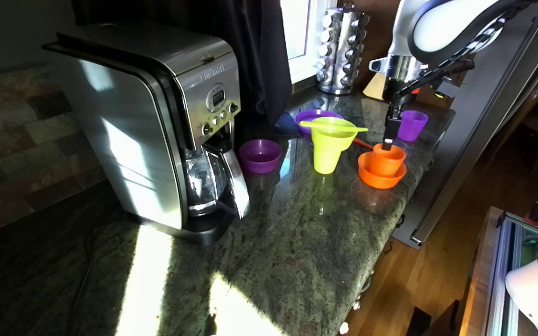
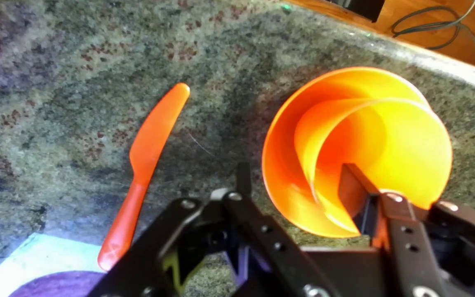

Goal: Remove the spoon and cup from the orange bowl

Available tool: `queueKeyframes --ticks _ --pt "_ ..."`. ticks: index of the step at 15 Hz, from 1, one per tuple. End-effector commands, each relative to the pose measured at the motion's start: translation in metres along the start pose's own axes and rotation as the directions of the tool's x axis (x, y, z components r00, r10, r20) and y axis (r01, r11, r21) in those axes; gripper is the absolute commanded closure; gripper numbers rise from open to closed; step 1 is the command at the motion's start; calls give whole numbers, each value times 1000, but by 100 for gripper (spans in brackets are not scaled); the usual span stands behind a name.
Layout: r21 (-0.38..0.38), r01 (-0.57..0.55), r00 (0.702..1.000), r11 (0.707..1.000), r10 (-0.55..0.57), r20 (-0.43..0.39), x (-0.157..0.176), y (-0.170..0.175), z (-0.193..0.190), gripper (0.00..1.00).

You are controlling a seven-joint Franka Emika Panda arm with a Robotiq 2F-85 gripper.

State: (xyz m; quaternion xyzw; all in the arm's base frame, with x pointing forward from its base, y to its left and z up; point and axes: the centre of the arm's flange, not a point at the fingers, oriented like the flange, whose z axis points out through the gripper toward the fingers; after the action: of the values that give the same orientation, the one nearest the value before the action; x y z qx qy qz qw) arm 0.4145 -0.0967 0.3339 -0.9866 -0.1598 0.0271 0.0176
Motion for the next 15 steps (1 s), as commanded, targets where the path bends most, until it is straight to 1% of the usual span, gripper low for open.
queueKeyframes --ticks 1,4,5,12,15 --pt "8 -22 1000 1000 22 -10 1 -8 11 73" --pt "14 -22 1000 1000 22 -1 2 -10 12 97" --pt "19 -22 1000 1000 22 0 1 -11 12 100" --pt "43 -22 1000 999 22 -4 -4 -13 -2 99" --pt "31 -21 1000 999 21 -5 -4 -11 -10 99"
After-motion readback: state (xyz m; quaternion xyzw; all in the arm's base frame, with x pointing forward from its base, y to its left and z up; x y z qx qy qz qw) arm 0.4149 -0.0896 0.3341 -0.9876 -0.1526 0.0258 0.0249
